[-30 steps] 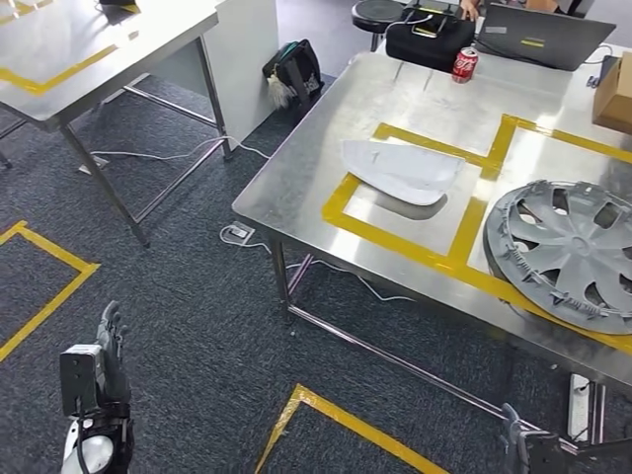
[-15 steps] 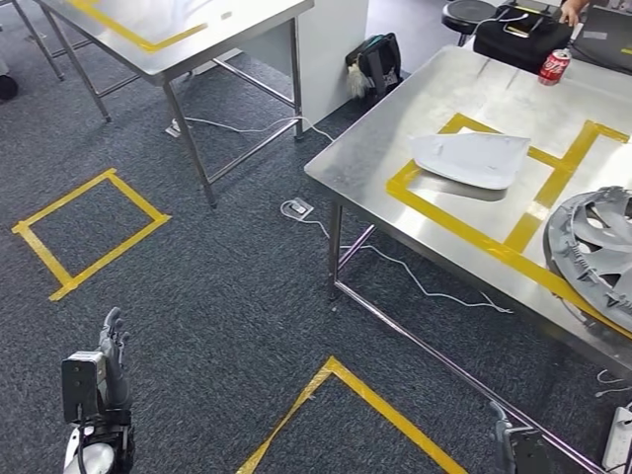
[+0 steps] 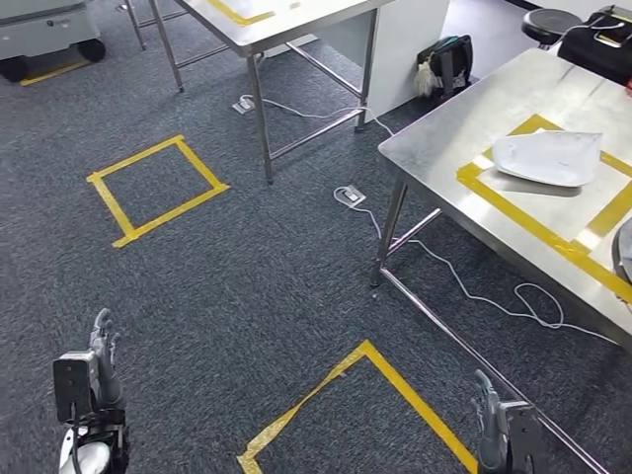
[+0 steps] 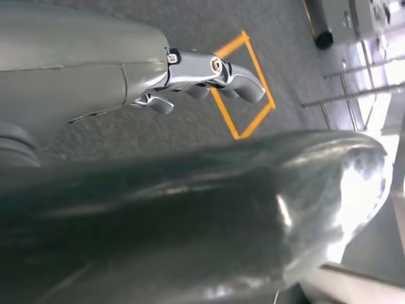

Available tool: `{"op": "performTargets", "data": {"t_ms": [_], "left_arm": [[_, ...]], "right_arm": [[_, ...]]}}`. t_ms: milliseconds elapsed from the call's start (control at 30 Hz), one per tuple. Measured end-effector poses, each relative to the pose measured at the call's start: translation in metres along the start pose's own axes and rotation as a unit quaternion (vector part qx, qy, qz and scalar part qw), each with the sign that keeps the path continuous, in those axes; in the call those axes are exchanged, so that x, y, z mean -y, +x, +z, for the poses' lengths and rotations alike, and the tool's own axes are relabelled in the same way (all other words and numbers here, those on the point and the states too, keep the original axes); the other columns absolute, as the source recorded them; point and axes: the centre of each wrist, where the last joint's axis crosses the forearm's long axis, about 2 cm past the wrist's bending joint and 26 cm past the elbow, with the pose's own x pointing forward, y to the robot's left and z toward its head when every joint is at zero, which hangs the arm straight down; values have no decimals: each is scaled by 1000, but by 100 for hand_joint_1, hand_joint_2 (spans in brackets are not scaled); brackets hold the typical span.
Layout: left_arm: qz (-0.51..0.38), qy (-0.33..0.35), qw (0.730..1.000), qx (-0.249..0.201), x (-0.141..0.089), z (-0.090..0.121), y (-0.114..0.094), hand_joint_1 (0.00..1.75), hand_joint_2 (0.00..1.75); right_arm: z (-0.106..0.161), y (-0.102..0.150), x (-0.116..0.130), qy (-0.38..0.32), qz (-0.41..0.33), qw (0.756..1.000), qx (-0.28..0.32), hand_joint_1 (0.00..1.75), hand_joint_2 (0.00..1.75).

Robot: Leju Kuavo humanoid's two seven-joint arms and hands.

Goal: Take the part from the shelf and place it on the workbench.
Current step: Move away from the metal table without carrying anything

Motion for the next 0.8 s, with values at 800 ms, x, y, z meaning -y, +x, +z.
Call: {"op": "performTargets", "data": {"t_ms": [800], "left_arm": [[-19, -18, 999, -40, -25, 35, -6, 0, 0]], "right_arm": [[4, -16, -3, 47, 81, 996, -6, 0, 0]]}}
